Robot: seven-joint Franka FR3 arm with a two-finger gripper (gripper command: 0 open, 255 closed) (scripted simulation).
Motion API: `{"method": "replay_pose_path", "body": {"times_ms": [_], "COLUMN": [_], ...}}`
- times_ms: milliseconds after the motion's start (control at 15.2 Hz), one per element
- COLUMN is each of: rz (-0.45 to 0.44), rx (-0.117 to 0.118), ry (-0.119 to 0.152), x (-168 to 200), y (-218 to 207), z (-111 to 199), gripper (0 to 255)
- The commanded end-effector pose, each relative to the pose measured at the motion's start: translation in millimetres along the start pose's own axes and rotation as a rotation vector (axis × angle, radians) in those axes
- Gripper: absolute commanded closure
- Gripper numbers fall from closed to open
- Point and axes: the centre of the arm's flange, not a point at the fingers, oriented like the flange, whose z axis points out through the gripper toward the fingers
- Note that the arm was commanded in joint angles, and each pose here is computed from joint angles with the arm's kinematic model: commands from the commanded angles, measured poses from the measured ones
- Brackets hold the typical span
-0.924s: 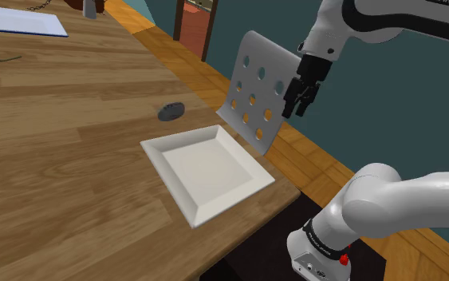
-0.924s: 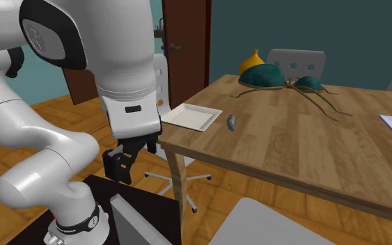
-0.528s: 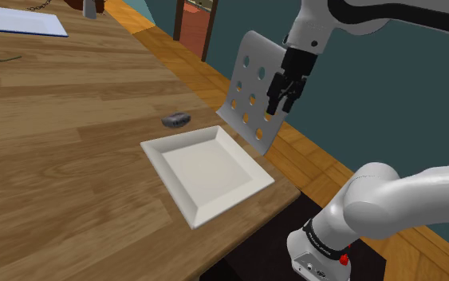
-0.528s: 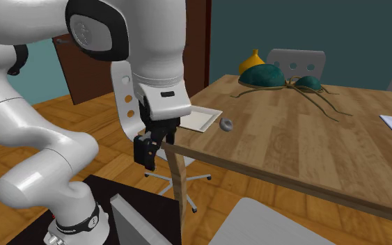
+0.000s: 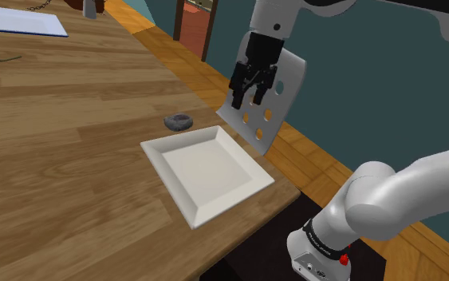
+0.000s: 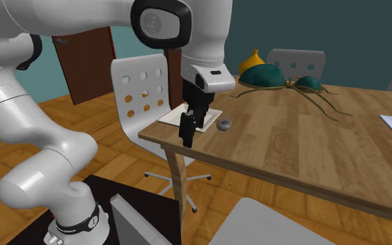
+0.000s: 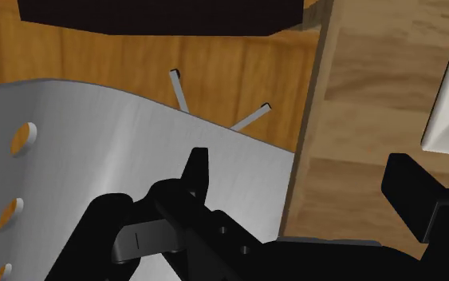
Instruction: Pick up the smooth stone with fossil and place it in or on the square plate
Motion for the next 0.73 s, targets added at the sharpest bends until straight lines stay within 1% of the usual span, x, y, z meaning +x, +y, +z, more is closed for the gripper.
{"method": "replay_pose_path", "body": {"times_ms": [0, 660], "rz": [-0.010, -0.057], "rx": [-0.013, -0.082], "ry": [0.005, 0.029], "x": [11.2, 64.6], "y": [-26.2, -155.5], "z": [-0.2, -3.6], "gripper": [0, 0]}}
